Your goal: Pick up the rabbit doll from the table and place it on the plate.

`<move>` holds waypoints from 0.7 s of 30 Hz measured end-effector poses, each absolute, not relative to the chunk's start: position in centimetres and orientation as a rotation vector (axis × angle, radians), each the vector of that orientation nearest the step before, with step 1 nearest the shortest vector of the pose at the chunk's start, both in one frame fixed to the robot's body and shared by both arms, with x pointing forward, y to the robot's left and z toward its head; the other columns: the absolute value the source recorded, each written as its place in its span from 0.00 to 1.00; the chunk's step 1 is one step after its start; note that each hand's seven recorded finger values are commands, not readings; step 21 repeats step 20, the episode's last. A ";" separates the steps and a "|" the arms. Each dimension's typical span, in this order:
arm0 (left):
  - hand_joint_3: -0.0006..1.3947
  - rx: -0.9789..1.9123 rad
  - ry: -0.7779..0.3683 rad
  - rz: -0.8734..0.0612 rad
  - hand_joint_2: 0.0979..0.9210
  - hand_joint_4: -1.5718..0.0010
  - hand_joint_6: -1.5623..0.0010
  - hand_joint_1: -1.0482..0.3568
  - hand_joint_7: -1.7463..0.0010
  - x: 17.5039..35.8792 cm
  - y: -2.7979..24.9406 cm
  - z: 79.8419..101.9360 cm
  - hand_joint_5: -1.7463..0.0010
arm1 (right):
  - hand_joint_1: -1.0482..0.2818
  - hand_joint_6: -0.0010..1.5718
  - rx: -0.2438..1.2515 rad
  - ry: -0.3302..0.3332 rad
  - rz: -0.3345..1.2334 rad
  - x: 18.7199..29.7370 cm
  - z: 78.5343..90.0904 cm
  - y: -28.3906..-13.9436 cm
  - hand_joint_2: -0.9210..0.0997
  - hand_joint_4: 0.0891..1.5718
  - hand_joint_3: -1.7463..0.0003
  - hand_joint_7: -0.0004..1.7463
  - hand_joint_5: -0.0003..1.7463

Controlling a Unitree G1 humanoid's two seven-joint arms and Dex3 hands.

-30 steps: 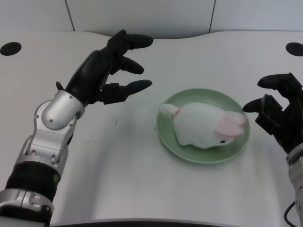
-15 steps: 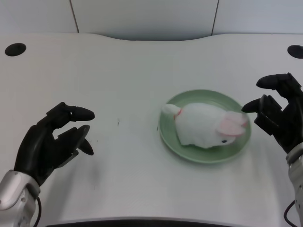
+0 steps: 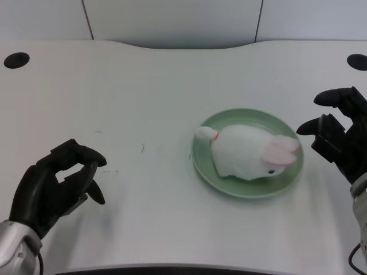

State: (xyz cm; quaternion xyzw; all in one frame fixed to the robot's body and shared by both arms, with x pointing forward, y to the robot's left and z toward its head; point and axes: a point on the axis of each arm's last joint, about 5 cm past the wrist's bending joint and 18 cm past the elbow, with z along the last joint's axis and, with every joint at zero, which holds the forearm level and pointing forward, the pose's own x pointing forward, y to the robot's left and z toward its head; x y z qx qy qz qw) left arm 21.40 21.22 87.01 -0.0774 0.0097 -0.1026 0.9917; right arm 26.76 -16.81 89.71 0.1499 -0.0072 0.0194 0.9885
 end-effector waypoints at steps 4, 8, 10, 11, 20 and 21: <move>0.32 -0.188 0.036 -0.200 1.00 0.46 0.59 0.26 0.10 21.3 21.4 86.5 0.00 | 0.82 0.00 0.300 -0.014 0.038 26.8 89.7 -16.8 0.09 0.16 0.36 1.00 1.00; 0.31 -0.219 0.071 -0.194 1.00 0.45 0.59 0.26 0.09 21.1 21.4 86.1 0.00 | 0.82 0.00 0.301 -0.010 0.032 26.8 89.7 -16.5 0.07 0.15 0.35 1.00 1.00; 0.30 -0.221 0.075 -0.194 1.00 0.45 0.59 0.26 0.09 21.1 21.4 86.0 0.00 | 0.83 0.00 0.302 -0.009 0.035 26.8 89.7 -16.4 0.07 0.14 0.35 1.00 1.00; 0.31 -0.223 0.080 -0.193 1.00 0.44 0.60 0.27 0.09 21.1 21.4 86.0 0.00 | 0.82 0.00 0.302 -0.009 0.036 26.8 89.7 -16.3 0.08 0.15 0.36 1.00 1.00; 0.33 -0.210 0.113 -0.167 1.00 0.43 0.60 0.25 0.07 20.5 21.3 85.7 0.00 | 0.81 0.00 0.308 -0.011 0.042 27.0 89.8 -16.2 0.05 0.15 0.36 1.00 1.00; 0.33 -0.210 0.113 -0.167 1.00 0.43 0.60 0.25 0.07 20.5 21.3 85.7 0.00 | 0.81 0.00 0.308 -0.011 0.042 27.0 89.8 -16.2 0.05 0.15 0.36 1.00 1.00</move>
